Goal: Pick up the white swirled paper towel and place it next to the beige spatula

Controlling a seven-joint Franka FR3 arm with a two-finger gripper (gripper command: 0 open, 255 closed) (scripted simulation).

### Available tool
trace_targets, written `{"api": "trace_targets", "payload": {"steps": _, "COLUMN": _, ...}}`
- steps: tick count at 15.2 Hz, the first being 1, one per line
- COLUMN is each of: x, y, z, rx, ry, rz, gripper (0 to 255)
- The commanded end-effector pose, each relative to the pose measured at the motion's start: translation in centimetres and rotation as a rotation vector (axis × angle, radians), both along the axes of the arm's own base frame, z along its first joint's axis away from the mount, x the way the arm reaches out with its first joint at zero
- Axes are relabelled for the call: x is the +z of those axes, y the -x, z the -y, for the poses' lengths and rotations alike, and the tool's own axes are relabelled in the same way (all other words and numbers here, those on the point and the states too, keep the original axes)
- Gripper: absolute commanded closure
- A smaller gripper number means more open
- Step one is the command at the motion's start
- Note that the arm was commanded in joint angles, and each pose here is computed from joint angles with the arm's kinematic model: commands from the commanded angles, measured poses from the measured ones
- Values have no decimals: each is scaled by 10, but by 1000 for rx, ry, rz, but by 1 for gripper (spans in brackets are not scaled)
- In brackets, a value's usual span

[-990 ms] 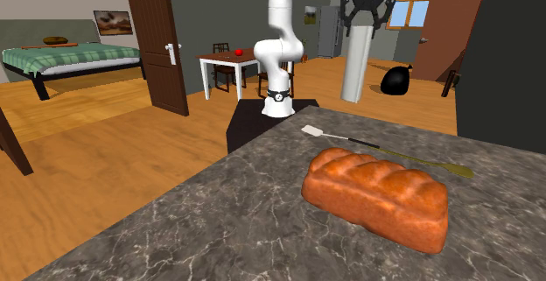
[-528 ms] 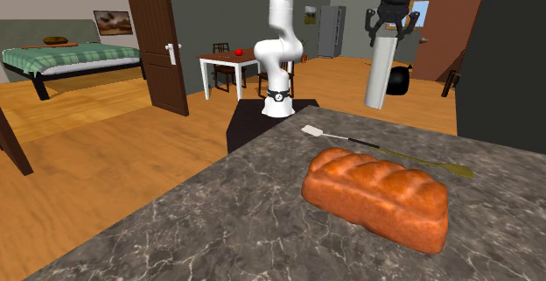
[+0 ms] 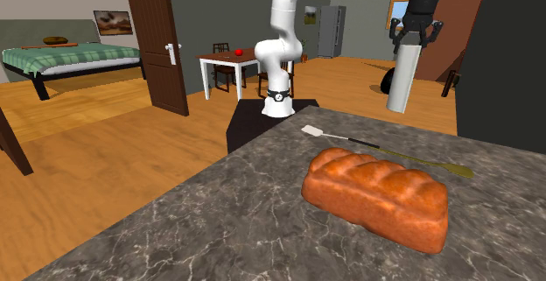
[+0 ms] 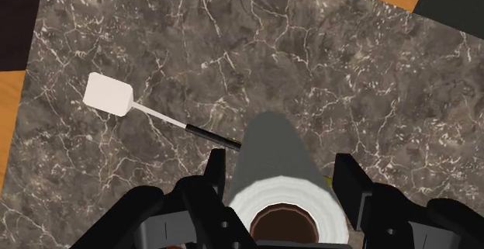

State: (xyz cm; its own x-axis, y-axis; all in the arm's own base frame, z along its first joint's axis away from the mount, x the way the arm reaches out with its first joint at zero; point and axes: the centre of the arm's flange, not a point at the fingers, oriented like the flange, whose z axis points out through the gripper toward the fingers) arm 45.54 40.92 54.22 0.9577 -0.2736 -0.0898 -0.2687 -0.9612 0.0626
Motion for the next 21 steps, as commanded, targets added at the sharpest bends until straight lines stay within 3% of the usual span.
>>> {"api": "trace_targets", "payload": {"steps": 1, "x": -13, "y": 7, "z": -27, "rx": -1, "ry": 0, "rz": 0, "gripper": 255}}
{"api": "trace_targets", "payload": {"steps": 11, "x": -52, "y": 45, "z": -149, "rx": -1, "ry": 0, "rz": 0, "gripper": 255}}
{"api": "trace_targets", "payload": {"steps": 21, "x": -104, "y": 45, "z": -149, "rx": -1, "ry": 0, "rz": 0, "gripper": 255}}
